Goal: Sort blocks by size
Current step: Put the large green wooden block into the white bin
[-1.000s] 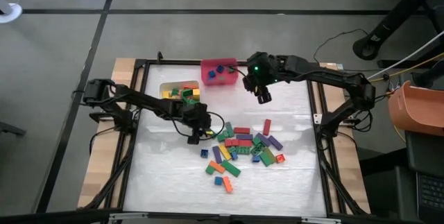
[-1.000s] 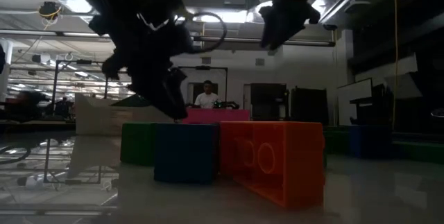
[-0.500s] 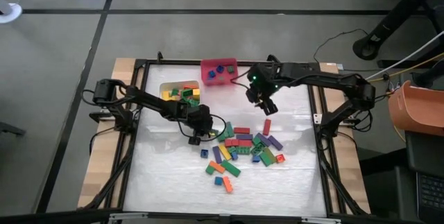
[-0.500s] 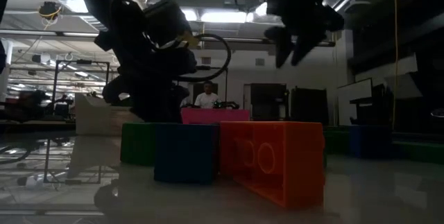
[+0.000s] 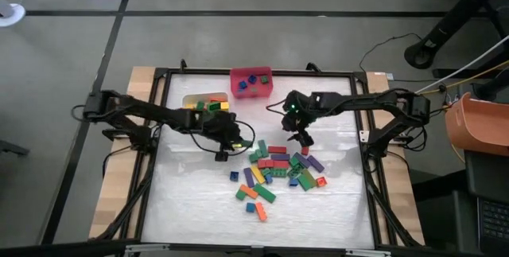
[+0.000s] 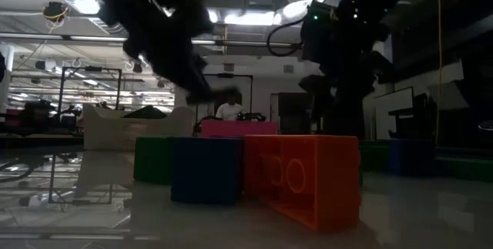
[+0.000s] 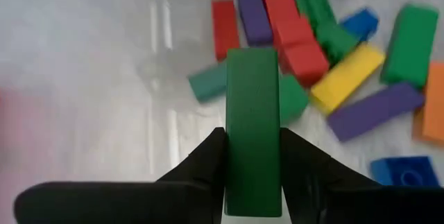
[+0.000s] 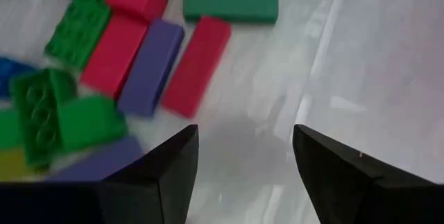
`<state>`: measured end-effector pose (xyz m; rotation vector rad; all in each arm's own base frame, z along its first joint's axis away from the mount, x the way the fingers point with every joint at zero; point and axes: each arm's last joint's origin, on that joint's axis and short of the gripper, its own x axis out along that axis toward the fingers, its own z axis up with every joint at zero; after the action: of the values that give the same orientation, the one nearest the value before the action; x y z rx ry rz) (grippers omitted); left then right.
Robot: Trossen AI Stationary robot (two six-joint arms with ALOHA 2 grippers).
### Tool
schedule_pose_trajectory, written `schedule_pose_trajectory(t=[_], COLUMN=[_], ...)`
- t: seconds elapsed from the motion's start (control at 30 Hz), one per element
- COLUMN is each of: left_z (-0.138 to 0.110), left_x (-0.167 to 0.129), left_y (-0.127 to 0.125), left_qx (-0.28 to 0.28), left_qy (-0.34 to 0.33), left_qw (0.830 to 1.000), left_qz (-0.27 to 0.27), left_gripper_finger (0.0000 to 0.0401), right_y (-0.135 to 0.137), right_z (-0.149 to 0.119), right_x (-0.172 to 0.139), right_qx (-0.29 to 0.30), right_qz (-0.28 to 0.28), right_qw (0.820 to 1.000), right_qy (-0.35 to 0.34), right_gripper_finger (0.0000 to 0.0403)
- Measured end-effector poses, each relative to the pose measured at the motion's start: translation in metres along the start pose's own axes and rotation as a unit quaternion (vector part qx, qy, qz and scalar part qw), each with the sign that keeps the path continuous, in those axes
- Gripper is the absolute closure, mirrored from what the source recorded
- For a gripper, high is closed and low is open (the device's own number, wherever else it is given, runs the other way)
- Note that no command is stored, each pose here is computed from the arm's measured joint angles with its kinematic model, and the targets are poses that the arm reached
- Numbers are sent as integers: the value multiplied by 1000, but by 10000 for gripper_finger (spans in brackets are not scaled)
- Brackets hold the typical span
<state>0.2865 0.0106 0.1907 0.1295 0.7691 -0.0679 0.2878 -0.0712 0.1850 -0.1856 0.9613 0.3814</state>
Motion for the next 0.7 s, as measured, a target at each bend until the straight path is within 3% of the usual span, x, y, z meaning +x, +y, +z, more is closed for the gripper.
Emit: schedule_pose_trajectory(t=[0.13, 0.27, 0.47, 0.7], left_z=[7, 1, -23, -40], left_x=[-32, -61, -92, -96], left_y=[9, 19, 33, 48], left_qx=[-12, -28, -80, -158], left_qy=[-23, 3, 105, 160], left_qw=[998, 991, 954, 922], left_qz=[51, 133, 269, 314], left_gripper_finger=[307, 306, 298, 271], right_y=[14, 30, 47, 53], right_z=[2, 9, 17, 20], right_x=[15, 27, 37, 44], right_qx=[-23, -53, -57, -61], right_qz=[-23, -67, -124, -129], right_qw=[999, 996, 991, 990], right_qy=[-15, -20, -1, -1], right_gripper_finger=[169, 169, 169, 169])
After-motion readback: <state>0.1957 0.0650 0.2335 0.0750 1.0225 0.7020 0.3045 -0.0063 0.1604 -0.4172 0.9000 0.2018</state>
